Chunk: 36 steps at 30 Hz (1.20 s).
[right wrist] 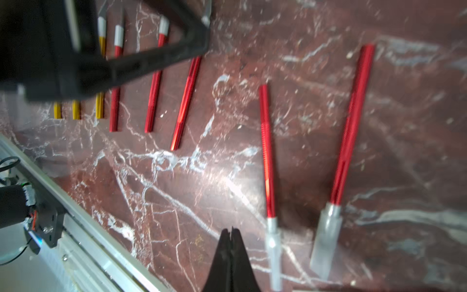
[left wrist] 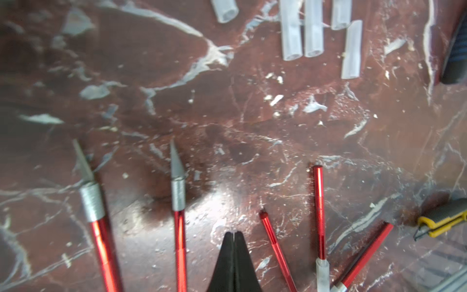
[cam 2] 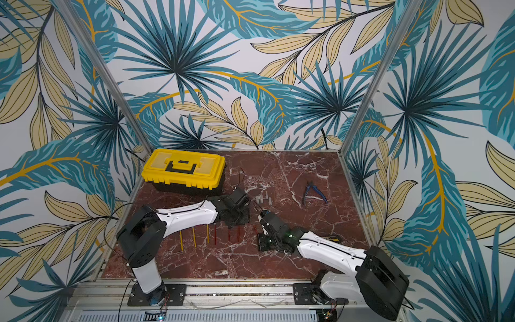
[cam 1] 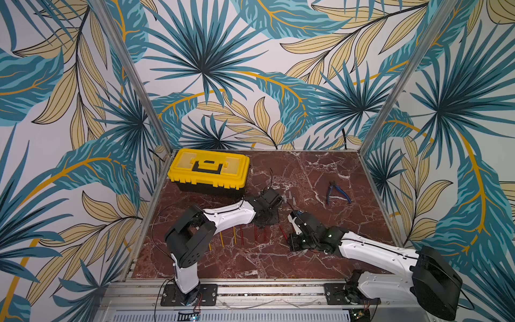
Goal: Remove protective caps from carving knives
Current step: Adjust the carving knife at the center of the board.
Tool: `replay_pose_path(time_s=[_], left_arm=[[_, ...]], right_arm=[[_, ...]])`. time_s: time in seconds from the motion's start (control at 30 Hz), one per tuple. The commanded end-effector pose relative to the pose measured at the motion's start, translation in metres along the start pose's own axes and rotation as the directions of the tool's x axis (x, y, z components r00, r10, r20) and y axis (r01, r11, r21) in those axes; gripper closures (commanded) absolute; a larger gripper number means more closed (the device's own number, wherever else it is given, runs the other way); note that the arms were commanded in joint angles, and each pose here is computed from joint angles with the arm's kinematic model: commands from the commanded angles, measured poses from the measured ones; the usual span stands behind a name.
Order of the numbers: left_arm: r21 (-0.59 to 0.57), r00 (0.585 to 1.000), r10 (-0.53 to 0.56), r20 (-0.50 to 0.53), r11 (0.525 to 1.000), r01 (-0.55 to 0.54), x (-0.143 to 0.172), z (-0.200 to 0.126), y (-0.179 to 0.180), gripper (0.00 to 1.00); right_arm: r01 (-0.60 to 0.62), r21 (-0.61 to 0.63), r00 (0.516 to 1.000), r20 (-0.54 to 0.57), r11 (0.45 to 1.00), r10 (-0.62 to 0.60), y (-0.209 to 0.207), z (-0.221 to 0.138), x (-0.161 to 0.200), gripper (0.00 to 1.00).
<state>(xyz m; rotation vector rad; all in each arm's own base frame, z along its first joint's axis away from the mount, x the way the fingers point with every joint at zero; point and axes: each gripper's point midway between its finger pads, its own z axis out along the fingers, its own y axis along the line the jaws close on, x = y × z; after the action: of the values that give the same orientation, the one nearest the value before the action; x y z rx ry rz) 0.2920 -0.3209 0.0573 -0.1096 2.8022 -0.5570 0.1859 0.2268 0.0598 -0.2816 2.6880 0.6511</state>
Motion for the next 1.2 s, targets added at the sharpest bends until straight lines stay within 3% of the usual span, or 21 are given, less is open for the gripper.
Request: replay_pose_path(time_s=[0.0, 0.43, 0.8, 1.17], left_arm=[[0.091, 1.0, 0.011, 0.021, 0.996, -0.013, -0.016, 0.001, -0.027, 1.0], [0.18, 0.999, 0.017, -0.035, 0.984, -0.011, -0.015, 0.029, -0.054, 1.0], [0.138, 0.996, 0.006, -0.09, 0.99, 0.006, 0.006, 0.043, -0.036, 1.0], [0.116, 0.995, -0.005, -0.101, 0.993, 0.017, 0.02, 0.036, -0.023, 1.0]], right_arm=[[-0.045, -0.006, 0.999, -0.022, 0.999, 0.045, -0.001, 0.001, 0.016, 1.0], [-0.121, 0.064, 0.99, -0.061, 0.991, 0.125, -0.024, 0.009, 0.048, 1.0], [-0.163, 0.028, 0.985, -0.048, 0.986, 0.164, -0.022, 0.019, 0.049, 1.0], [-0.177, 0.093, 0.983, -0.024, 0.98, 0.18, -0.039, 0.021, 0.047, 1.0]])
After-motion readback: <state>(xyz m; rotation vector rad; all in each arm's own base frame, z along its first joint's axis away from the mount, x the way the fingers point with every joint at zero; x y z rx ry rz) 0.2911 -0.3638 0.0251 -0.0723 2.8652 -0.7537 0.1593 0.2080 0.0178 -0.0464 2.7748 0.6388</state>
